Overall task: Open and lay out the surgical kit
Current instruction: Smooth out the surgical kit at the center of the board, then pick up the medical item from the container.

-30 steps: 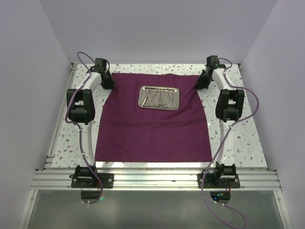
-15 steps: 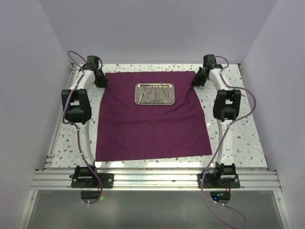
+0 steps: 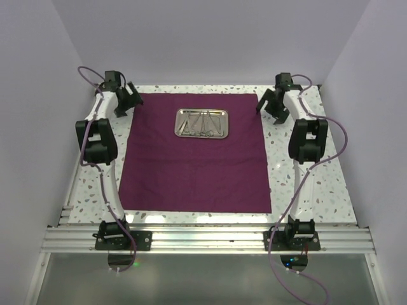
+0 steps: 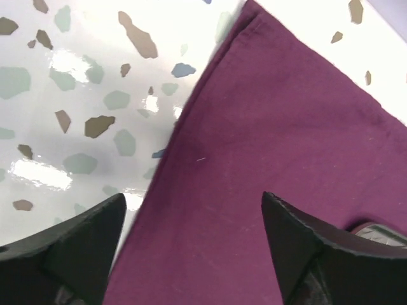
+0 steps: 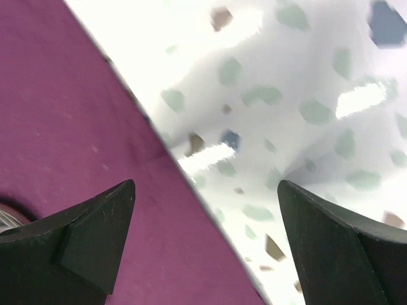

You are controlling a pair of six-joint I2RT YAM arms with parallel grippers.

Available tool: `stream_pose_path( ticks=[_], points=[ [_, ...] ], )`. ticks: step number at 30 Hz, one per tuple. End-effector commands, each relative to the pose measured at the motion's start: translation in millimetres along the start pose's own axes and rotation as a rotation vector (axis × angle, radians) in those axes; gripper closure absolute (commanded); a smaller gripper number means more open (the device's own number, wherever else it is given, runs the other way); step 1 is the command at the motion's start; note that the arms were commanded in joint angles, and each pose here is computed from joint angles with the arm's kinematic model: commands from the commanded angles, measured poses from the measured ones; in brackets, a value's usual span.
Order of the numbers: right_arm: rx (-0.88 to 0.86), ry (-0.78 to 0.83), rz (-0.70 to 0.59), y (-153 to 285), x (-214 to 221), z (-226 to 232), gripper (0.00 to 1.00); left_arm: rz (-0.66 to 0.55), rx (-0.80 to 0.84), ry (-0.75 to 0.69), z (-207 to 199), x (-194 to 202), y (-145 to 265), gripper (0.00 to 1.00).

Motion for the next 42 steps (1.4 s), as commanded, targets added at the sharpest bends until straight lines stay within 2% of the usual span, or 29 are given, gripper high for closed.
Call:
stream_pose_path(
  ticks=[1, 5, 7, 8, 12, 13, 17, 21, 26, 30, 37, 42],
  points=[
    [0.032, 0.038, -0.055, 55, -9, -8, 0.02, -0.040, 0.007, 0.013, -3, -11, 27, 0.01],
    [-0.030, 0.048, -0.067, 97, 2, -10, 0.02, -0.110, -0.004, -0.015, -4, -24, 64, 0.00],
    [-0.035, 0.056, -0.039, 101, 17, -21, 0.02, -0.147, 0.011, -0.023, -9, -33, 85, 0.00],
    [-0.068, 0.066, -0.063, 122, 19, -18, 0.02, -0.150, 0.025, -0.030, -15, -32, 90, 0.00],
    [-0.082, 0.116, -0.009, 137, 58, -34, 0.02, -0.193, 0.063, -0.117, -55, -31, 112, 0.01],
    [-0.089, 0.132, 0.006, 141, 67, -34, 0.02, -0.195, 0.073, -0.139, -64, -29, 113, 0.06],
    [-0.073, 0.161, 0.054, 155, 94, -50, 0.03, -0.171, 0.134, -0.274, -130, -3, 108, 0.13],
    [-0.095, 0.173, 0.053, 178, 109, -66, 0.03, -0.145, 0.145, -0.343, -168, 19, 92, 0.21],
    [-0.064, 0.206, 0.073, 195, 123, -88, 0.03, -0.141, 0.164, -0.421, -205, 36, 78, 0.41],
    [-0.045, 0.220, 0.072, 205, 130, -102, 0.03, -0.093, 0.157, -0.474, -218, 61, 56, 0.49],
    [-0.012, 0.235, 0.070, 214, 139, -121, 0.03, -0.023, 0.131, -0.512, -218, 96, 30, 0.70],
    [-0.003, 0.236, 0.075, 212, 139, -122, 0.03, 0.001, 0.109, -0.546, -213, 106, 23, 0.75]
  ],
)
Point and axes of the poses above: each gripper's point midway between its finger pads, its own y axis back along the fingers, its own z axis along the line the jaws close on, x = y × z, the point moved 5 cm from there along y, back along the fingers, and after that the axes turned 15 degrees about -y, right-handed, at the moved point
